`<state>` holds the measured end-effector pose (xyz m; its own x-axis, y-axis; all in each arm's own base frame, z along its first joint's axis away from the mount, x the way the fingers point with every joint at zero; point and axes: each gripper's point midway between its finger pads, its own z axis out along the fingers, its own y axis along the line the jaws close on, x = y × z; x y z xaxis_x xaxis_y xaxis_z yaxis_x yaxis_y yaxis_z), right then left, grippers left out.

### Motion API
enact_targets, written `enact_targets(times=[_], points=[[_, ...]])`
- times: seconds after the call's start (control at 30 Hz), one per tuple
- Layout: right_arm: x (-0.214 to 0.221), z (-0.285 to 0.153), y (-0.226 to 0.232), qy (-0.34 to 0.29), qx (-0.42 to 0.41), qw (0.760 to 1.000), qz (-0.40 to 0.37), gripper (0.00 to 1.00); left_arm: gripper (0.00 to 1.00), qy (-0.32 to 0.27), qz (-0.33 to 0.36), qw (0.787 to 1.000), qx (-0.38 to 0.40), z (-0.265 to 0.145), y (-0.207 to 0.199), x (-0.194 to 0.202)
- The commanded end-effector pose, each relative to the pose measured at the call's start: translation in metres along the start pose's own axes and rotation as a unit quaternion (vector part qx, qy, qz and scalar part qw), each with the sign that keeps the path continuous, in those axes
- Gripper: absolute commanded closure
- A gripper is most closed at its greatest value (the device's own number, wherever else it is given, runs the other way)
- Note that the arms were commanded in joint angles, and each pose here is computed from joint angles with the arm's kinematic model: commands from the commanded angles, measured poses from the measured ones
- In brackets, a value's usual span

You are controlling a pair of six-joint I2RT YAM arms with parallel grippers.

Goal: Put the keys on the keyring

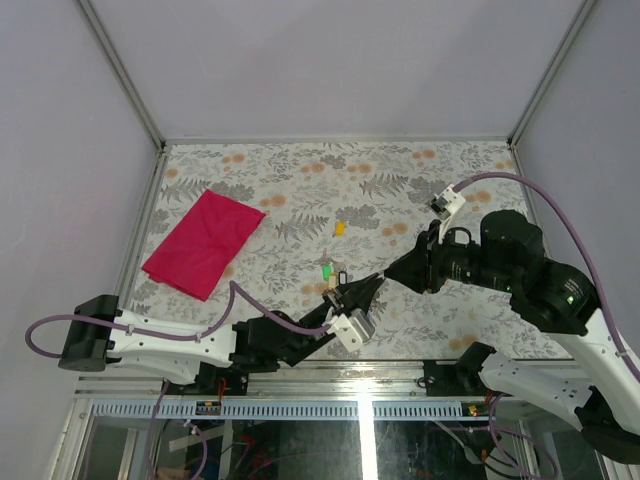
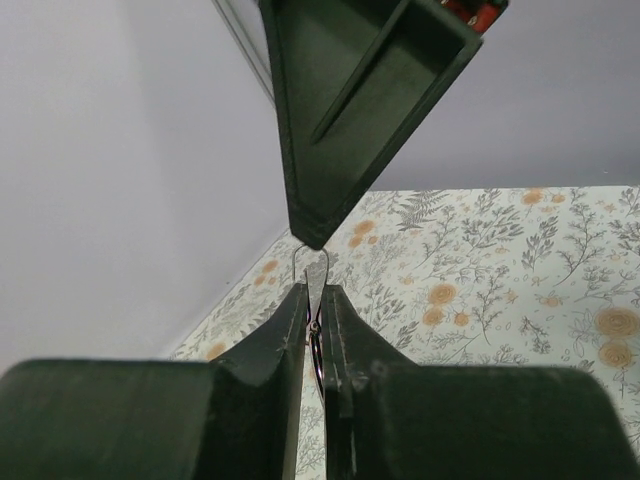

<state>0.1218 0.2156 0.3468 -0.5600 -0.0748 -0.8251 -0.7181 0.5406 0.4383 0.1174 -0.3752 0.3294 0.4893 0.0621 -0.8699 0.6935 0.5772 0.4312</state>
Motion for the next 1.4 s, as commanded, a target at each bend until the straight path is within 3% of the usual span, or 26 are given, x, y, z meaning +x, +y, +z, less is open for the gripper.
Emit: enact_targets(times=[0.0,0.13,0.6,1.0,1.37], points=[[-0.033,-0.019,0.01,-0.071,-0.003,0.997,-0.032,0.64,1.0,-0.012,-0.011,0.999,-0.028,-0.001,0.014,-0.013],[-0.032,-0.02,0.001,-0.076,0.021,0.996,-0.039,0.59,1.0,-0.004,-0.006,0.999,-0.032,-0.001,0.015,-0.01],[-0.021,-0.019,-0.014,-0.064,0.048,0.995,-0.053,0.58,1.0,0.037,0.028,0.999,-0.016,-0.005,0.014,0.003],[0.005,0.018,0.007,0.0,-0.046,0.999,-0.02,0.5,1.0,0.037,0.028,0.999,-0.014,-0.006,0.018,-0.003],[0.003,0.023,-0.003,-0.007,-0.023,1.0,-0.018,0.59,1.0,0.031,0.023,0.999,-0.017,-0.003,0.018,-0.007]])
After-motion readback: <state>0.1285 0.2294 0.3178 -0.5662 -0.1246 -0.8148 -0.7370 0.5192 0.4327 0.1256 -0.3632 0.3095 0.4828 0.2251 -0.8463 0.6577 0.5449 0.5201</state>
